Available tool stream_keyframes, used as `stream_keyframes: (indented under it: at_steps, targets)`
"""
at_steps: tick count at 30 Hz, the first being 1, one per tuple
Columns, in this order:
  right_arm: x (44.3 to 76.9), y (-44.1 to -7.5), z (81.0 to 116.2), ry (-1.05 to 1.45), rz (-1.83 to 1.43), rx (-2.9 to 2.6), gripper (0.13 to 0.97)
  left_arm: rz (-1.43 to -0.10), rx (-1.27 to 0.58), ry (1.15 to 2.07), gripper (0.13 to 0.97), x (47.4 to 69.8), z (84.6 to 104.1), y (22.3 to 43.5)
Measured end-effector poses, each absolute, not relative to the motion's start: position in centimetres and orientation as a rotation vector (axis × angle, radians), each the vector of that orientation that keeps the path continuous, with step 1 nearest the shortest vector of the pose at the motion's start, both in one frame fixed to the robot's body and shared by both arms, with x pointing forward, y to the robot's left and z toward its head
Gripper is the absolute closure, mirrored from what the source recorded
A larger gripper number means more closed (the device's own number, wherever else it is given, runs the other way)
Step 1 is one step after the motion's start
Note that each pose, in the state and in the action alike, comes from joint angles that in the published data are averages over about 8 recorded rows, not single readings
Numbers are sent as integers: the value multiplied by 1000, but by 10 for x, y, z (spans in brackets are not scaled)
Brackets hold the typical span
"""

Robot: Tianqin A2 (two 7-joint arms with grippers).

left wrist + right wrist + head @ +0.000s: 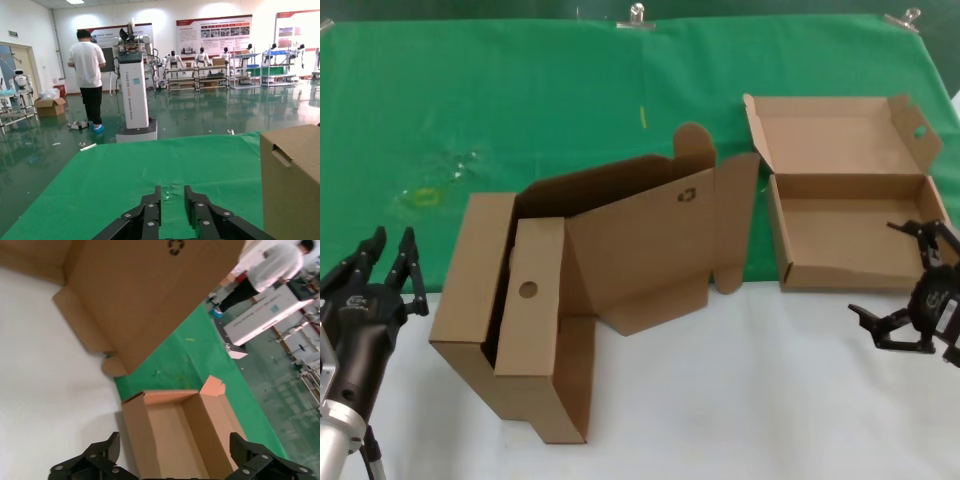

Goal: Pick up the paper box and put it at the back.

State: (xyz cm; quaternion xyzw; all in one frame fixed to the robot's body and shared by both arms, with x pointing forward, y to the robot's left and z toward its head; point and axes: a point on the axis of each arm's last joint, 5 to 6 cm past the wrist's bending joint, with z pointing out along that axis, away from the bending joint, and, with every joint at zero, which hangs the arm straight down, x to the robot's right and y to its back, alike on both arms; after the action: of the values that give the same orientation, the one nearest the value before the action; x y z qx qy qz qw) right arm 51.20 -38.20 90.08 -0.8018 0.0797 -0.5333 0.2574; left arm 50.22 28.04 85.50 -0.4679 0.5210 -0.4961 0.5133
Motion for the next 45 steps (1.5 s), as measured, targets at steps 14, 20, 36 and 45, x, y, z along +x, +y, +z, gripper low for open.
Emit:
stream_keyframes:
  at_steps: [14, 20, 36, 45]
  targets:
    - [513, -360, 889, 420, -1440, -1993, 221, -1193, -1125, 1253, 718, 502, 855, 280]
    - [513, -351, 884, 506, -1430, -1913, 158, -1193, -1125, 1253, 555, 502, 855, 280]
    - [512, -327, 873, 729, -1388, -1697, 130, -1193, -1125, 1253, 291, 502, 855, 280]
    - [511, -313, 867, 849, -1354, -1574, 130, -1193, -1125, 1253, 178, 502, 855, 280]
